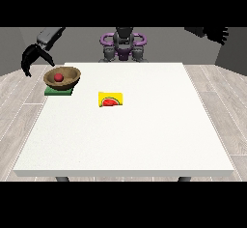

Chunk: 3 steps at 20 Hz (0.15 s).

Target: Pick the cup and pour the ball into the bowl, then pick the bowl and place it on the pad

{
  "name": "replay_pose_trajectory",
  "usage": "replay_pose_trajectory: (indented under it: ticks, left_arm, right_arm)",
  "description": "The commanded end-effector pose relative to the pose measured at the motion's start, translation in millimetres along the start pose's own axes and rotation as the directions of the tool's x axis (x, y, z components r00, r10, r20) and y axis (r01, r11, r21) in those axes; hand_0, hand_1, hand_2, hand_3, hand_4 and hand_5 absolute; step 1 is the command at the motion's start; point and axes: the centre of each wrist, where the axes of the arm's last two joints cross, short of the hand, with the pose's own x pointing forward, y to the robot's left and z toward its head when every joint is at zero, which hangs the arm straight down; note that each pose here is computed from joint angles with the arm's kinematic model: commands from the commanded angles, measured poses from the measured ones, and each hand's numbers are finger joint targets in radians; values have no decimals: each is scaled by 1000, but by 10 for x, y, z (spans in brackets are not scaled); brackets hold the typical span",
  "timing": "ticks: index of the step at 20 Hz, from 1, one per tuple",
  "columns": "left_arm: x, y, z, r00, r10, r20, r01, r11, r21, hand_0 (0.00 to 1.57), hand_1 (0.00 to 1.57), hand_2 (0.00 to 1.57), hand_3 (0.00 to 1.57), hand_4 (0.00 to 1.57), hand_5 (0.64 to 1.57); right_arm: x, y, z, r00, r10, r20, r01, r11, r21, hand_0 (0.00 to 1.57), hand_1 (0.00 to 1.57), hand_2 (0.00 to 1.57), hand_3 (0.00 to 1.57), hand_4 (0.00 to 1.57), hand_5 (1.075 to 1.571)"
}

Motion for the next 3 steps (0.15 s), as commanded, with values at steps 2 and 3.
replay_pose_trajectory:
  ticks: [2, 3]
  left_arm:
    - [-211, -298, 17, 981, 9, -193, -12, 1000, -15, 0, 0, 0, 0, 902, 1559]
    - [-348, -226, 165, 975, -5, -222, 9, 1000, 19, 0, 0, 0, 0, 902, 1559]
  right_arm:
    - [415, 382, 8, 1000, -17, 10, 15, 990, 143, 0, 0, 0, 0, 416, 1383]
    - [459, 534, 54, 998, -25, 53, 14, 982, 191, 0, 0, 0, 0, 476, 1434]
